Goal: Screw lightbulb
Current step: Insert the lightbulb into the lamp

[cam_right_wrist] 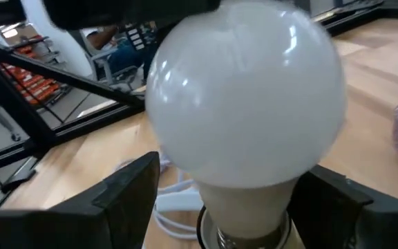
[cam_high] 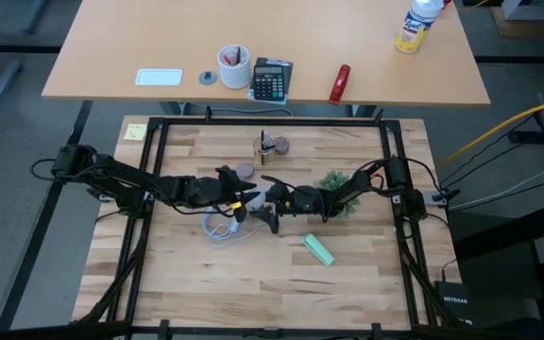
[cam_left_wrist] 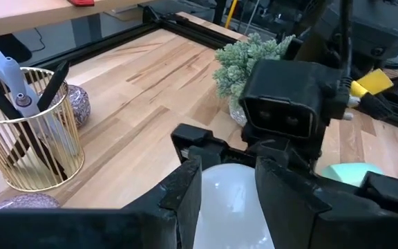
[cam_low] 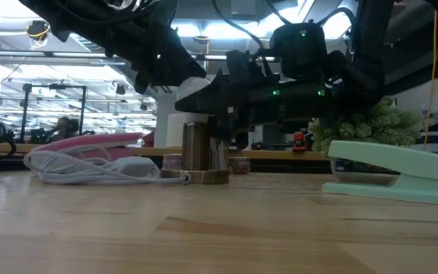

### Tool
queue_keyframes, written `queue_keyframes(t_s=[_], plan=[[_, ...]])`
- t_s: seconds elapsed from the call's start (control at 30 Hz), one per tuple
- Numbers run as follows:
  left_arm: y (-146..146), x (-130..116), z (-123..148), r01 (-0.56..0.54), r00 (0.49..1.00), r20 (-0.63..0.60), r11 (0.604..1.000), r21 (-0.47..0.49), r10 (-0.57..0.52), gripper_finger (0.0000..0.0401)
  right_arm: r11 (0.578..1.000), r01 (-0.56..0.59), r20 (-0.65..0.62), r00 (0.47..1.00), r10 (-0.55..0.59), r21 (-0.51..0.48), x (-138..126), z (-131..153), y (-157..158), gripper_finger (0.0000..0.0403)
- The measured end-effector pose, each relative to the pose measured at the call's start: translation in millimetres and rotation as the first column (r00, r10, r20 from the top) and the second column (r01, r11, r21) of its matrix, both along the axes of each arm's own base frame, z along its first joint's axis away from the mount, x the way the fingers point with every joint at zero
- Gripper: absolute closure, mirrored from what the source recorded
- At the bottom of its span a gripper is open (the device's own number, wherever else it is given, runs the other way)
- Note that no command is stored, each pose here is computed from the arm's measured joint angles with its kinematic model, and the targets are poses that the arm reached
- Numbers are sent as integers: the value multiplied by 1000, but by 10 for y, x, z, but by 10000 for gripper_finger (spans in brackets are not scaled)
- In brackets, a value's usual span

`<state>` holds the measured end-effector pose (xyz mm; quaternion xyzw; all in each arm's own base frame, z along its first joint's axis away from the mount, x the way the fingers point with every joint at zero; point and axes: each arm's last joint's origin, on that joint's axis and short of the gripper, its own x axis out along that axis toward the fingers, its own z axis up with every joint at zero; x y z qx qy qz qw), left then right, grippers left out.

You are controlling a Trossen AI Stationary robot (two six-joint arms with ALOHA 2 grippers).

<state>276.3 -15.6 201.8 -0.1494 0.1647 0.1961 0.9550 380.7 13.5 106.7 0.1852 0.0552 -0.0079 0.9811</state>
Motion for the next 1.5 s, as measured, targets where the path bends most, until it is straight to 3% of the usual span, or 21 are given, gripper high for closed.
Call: queue_keyframes(t_s=[0.23,0.67,0.97,1.5], plan=[[3,-3,-5,-5,1000,-4,1000,5,5,274,1000,-4,-52,999,4,-1,-7,-50,4,113],[-163,-16,-3,53,999,3,999,-13,-53,274,1000,-3,-37,999,3,-14,-5,-36,6,113],[-200,-19,-2,70,998,4,997,-16,-70,274,993,-109,-10,994,109,-34,-15,139,34,114],[-203,-20,-2,71,998,4,997,-14,-71,274,976,-217,-82,973,216,-10,-39,126,65,114]])
